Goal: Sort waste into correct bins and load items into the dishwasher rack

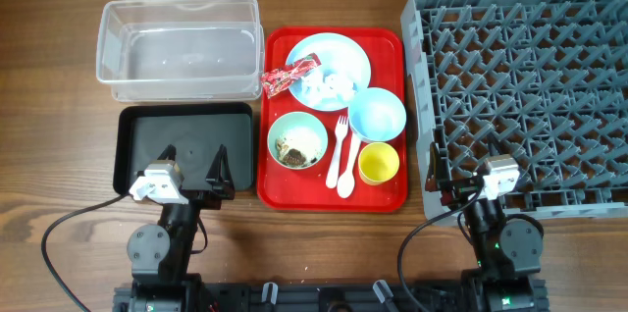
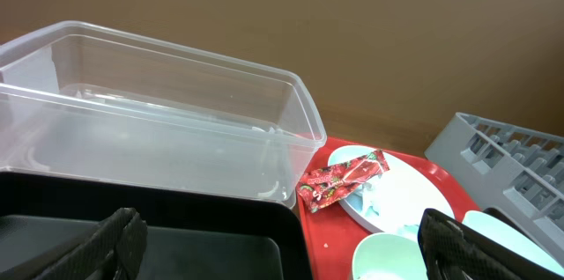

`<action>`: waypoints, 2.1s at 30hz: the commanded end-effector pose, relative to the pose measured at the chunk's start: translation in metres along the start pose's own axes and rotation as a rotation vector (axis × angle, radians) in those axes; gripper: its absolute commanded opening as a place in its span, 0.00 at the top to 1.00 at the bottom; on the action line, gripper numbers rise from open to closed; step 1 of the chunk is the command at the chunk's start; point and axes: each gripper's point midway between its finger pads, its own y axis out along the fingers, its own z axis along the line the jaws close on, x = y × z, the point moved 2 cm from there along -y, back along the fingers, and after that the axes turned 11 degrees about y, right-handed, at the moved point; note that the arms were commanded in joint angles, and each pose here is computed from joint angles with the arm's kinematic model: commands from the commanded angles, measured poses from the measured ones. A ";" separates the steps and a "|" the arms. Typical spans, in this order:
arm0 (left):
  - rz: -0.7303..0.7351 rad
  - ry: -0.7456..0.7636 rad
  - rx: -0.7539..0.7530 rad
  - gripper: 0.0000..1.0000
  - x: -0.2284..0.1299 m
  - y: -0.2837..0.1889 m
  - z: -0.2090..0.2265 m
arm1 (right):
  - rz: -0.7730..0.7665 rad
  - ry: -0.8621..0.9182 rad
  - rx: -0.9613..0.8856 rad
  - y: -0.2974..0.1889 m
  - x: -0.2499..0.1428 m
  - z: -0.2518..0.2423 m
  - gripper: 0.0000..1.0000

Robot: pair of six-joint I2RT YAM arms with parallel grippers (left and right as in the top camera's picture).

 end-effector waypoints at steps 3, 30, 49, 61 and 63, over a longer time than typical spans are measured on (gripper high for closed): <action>-0.002 0.017 0.012 0.00 -0.002 0.000 0.002 | -0.011 -0.008 -0.015 0.000 0.002 -0.002 0.01; -0.002 0.017 0.012 0.00 -0.002 0.000 0.002 | -0.011 -0.008 -0.015 0.000 0.002 -0.002 0.00; 0.048 -0.098 0.015 0.00 -0.004 0.002 0.001 | 0.008 0.134 -0.036 -0.004 0.021 0.000 0.00; 0.613 -0.146 0.078 0.00 0.030 0.029 -0.004 | 0.543 0.176 -0.181 0.001 0.047 0.005 0.00; 0.713 -0.152 0.091 0.00 0.031 0.033 -0.004 | 0.631 0.178 -0.202 0.005 0.049 0.006 0.00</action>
